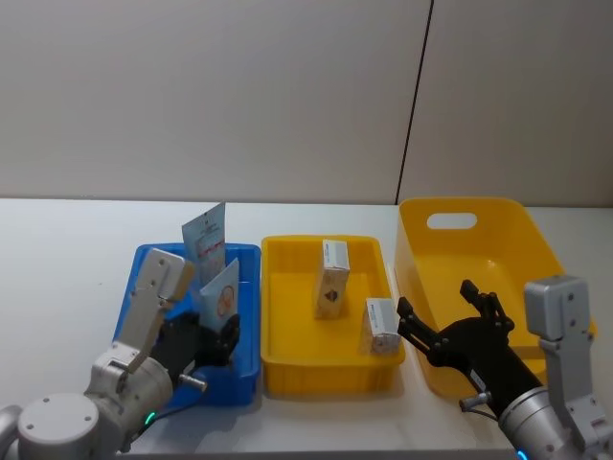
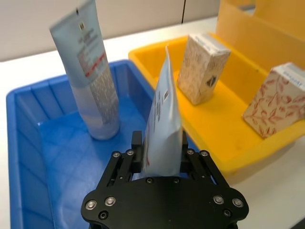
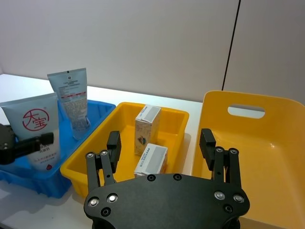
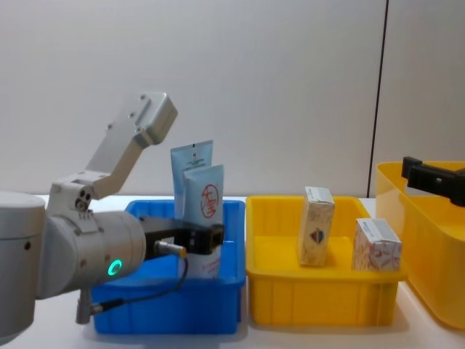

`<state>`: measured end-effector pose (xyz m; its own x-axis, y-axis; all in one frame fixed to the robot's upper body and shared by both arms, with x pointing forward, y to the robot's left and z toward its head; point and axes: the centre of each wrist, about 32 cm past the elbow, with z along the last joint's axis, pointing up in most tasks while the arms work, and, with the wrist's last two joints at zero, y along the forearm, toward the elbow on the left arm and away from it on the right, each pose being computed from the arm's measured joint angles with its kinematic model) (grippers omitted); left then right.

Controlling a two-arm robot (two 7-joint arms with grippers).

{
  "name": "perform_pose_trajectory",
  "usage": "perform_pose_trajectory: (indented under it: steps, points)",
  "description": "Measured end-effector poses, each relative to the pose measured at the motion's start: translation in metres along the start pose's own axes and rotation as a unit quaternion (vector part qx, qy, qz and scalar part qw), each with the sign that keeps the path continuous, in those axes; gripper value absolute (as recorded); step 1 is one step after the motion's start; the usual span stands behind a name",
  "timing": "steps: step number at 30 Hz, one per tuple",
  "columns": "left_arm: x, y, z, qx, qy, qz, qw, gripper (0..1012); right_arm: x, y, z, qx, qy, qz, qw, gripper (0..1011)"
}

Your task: Bimanual collaborative sorting of washing and personal care products

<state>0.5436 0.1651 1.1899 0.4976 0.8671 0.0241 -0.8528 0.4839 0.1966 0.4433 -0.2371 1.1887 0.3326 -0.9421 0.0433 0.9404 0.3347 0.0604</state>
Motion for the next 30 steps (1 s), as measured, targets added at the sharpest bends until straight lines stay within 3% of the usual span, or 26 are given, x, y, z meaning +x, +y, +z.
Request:
perform_pose_trajectory:
  steps: [8, 15, 22, 30]
  points:
    - [0.0072, 0.0030, 0.0039, -0.049, -0.007, -0.010, 0.9987, 258, 0.000, 0.000, 0.000, 0.000, 0.000, 0.000, 1.0000, 1003]
    - [0.0149, 0.0044, 0.0088, -0.096, -0.009, -0.032, 0.9948, 205, 0.000, 0.000, 0.000, 0.000, 0.000, 0.000, 1.0000, 1003]
    - [0.0199, 0.0047, 0.0111, -0.116, -0.003, -0.050, 0.9920, 195, 0.000, 0.000, 0.000, 0.000, 0.000, 0.000, 1.0000, 1003]
    - [0.0217, 0.0058, 0.0131, -0.122, -0.004, -0.049, 0.9913, 195, 0.000, 0.000, 0.000, 0.000, 0.000, 0.000, 1.0000, 1003]
